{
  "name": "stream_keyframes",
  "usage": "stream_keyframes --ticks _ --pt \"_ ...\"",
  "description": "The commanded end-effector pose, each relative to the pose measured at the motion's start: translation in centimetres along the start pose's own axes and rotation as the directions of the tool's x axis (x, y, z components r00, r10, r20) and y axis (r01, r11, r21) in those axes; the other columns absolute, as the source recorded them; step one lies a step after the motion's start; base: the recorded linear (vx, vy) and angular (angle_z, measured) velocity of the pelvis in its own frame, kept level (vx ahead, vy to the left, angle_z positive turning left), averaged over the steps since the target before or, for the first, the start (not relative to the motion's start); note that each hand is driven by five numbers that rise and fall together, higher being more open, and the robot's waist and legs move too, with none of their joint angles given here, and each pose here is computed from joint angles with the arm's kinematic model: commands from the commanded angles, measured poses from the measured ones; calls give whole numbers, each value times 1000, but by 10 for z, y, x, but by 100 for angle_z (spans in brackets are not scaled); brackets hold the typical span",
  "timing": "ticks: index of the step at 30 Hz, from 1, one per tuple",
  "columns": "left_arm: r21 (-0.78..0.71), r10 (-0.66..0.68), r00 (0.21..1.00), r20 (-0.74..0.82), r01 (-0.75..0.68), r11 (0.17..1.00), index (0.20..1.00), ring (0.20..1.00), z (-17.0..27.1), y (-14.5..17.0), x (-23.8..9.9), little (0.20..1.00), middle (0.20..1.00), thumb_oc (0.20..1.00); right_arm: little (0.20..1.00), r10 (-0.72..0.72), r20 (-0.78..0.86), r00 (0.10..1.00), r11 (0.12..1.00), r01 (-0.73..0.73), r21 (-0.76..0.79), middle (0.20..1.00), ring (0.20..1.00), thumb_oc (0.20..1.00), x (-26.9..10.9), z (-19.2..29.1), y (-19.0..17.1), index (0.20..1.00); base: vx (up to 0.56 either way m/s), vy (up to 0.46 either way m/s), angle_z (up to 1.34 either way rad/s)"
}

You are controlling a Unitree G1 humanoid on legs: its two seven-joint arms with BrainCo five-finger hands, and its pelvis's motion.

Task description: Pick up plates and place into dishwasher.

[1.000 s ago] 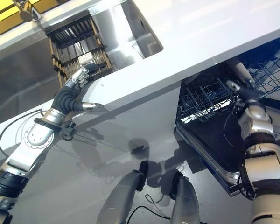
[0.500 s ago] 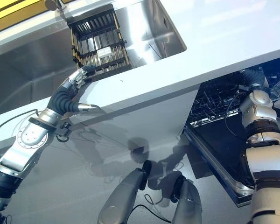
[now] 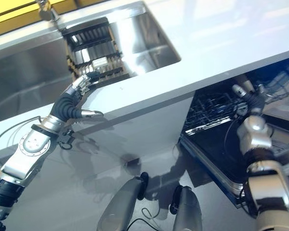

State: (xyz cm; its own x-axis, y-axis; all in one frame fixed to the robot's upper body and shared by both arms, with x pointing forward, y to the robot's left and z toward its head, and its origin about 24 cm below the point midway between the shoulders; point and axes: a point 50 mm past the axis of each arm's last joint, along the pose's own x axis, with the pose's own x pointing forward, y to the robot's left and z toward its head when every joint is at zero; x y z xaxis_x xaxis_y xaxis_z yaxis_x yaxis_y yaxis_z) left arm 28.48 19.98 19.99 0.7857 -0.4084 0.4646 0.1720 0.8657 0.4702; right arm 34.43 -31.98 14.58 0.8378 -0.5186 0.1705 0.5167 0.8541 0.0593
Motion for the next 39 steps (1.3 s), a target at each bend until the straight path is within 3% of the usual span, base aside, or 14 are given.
stream_keyframes --ticks 1,8,12,16,24,28,32,36,39 --pt "-20 109 994 -1 -109 994 1000 1000 -9 -1 -20 1000 1000 1000 1000 -41 152 988 998 47 -36 1000 1000 1000 -25 -1 -5 1000 24 133 -27" --pt "-56 129 991 -29 -130 990 1000 1000 -17 -8 -30 1000 1000 1000 1000 -115 323 939 971 175 -163 1000 1000 1000 -62 -6 -33 1000 -13 119 -19" --pt "-77 136 989 -52 -140 987 1000 1000 -23 -5 -35 1000 1000 1000 1000 -195 291 937 954 249 -164 1000 1000 1000 -67 -15 -59 1000 -20 68 -24" --pt "-93 129 990 -61 -135 987 1000 1000 -24 -5 -35 1000 1000 1000 1000 -302 183 936 934 329 -143 1000 1000 1000 -72 -34 -90 1000 -12 22 -19" --pt "-107 73 997 -38 -77 991 1000 1000 -22 -13 -19 1000 1000 1000 1000 -369 -303 879 919 394 24 1000 1000 1000 -94 -114 -132 1000 -5 4 -4" --pt "-120 54 998 -14 -56 991 1000 1000 -17 -20 -8 1000 1000 1000 1000 -275 -510 815 914 386 123 1000 1000 1000 -108 -148 -122 1000 -30 -6 5" --pt "-145 26 1000 7 -24 989 1000 1000 -13 -33 1 1000 1000 1000 1000 -53 -680 731 879 357 316 1000 1000 1000 -122 -178 -84 1000 -32 -1 7" --pt "-155 17 1000 13 -15 988 1000 1000 -13 -38 2 1000 1000 1000 1000 138 -652 745 829 273 488 1000 1000 1000 -112 -176 -48 1000 -20 3 9" --pt "-163 19 1000 24 -15 987 1000 1000 -12 -41 1 1000 1000 1000 1000 367 -523 769 727 113 677 1000 1000 1000 -93 -158 4 1000 -42 -3 5"
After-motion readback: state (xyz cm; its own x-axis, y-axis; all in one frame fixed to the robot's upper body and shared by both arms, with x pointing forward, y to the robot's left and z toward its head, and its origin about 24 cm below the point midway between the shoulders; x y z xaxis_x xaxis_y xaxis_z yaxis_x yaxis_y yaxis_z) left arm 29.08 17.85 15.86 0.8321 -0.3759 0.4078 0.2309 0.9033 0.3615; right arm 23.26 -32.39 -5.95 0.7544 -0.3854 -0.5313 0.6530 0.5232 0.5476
